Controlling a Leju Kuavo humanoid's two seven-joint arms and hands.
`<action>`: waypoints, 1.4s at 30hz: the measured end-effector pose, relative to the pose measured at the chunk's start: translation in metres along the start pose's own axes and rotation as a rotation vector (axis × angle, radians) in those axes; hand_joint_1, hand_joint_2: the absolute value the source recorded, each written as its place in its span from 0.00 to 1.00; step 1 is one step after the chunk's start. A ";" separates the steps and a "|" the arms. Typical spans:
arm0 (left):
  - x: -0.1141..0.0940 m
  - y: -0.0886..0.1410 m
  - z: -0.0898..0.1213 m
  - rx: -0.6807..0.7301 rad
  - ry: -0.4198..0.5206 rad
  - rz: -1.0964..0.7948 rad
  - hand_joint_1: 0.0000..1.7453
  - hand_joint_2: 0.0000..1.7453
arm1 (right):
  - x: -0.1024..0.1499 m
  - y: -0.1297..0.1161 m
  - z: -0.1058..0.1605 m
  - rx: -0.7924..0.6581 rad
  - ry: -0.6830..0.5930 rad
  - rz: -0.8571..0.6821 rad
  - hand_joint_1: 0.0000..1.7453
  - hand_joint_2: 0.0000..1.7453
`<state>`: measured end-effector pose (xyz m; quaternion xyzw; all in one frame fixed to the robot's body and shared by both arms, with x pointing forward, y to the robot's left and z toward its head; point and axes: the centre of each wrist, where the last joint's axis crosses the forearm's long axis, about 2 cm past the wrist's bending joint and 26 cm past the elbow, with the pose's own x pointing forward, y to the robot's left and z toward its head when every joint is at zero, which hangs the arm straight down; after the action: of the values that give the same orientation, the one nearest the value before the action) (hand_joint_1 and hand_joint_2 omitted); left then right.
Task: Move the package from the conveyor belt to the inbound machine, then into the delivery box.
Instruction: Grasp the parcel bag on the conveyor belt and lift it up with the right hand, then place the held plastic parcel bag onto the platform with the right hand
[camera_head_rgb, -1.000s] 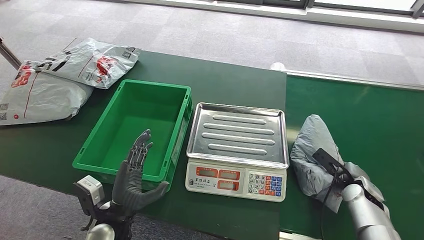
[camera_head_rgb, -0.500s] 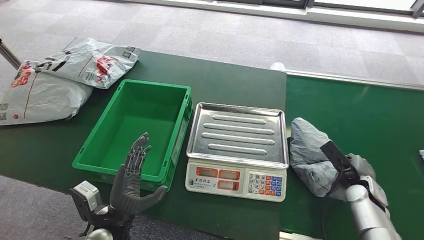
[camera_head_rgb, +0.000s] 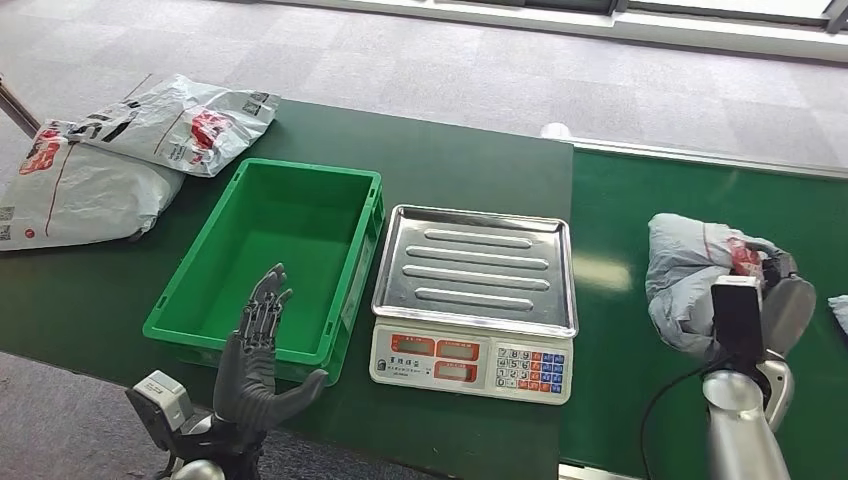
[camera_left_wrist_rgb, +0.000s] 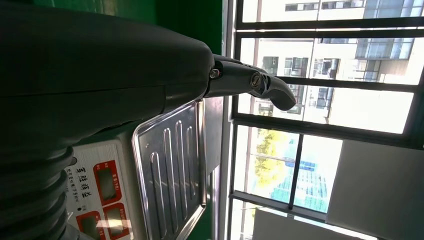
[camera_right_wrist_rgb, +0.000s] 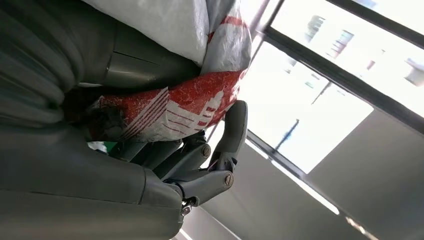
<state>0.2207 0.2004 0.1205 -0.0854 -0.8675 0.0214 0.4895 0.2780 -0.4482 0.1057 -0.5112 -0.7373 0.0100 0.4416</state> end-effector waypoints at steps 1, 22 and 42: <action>0.000 0.000 0.000 0.001 -0.001 0.001 0.00 1.00 | 0.009 -0.002 -0.001 -0.072 -0.034 -0.049 1.00 1.00; -0.010 0.000 -0.010 -0.030 -0.028 0.008 0.00 1.00 | 0.137 0.032 -0.032 0.215 -0.229 -0.500 1.00 1.00; -0.016 -0.002 -0.037 -0.081 -0.027 0.013 0.00 1.00 | 0.254 0.207 0.017 1.244 -0.321 -0.481 1.00 1.00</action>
<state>0.2598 0.1942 0.1267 -0.1104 -0.8738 -0.0096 0.4736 0.3990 -0.1483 0.1620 0.0233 -0.7437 0.4089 0.5284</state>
